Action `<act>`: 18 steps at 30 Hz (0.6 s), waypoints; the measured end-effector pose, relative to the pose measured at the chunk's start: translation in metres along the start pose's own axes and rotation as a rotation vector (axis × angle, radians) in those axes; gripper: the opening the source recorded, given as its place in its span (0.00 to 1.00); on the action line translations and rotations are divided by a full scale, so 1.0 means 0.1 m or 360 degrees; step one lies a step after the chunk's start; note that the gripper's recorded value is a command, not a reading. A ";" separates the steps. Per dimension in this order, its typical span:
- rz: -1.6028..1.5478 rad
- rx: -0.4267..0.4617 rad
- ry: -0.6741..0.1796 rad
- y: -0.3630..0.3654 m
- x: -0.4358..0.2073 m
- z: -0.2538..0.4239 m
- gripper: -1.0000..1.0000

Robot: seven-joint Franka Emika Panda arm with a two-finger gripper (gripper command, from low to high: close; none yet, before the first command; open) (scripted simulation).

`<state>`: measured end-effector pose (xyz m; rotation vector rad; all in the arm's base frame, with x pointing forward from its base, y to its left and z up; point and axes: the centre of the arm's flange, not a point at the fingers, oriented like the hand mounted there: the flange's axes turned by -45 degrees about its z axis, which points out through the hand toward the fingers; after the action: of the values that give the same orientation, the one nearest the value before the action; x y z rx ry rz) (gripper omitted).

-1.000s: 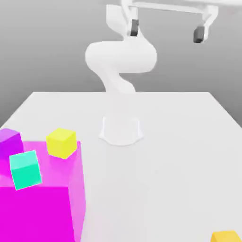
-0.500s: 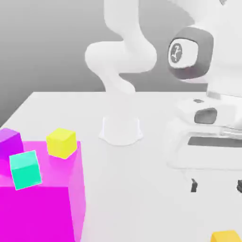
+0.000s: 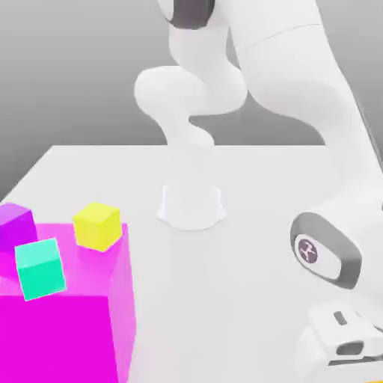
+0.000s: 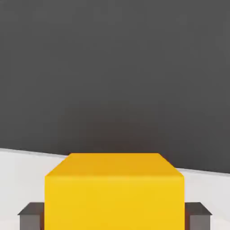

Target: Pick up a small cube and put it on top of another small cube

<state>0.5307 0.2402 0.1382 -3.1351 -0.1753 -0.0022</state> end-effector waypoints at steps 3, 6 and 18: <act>0.0000 0.0001 0.0000 0.00 0.00 -0.02 0.00; 0.0000 0.0001 -0.0001 0.00 0.00 -0.43 0.00; 0.0426 -0.0252 -0.0031 1.95 -0.12 -1.84 0.00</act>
<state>0.5402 0.0452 0.3223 -3.2881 0.2580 0.0156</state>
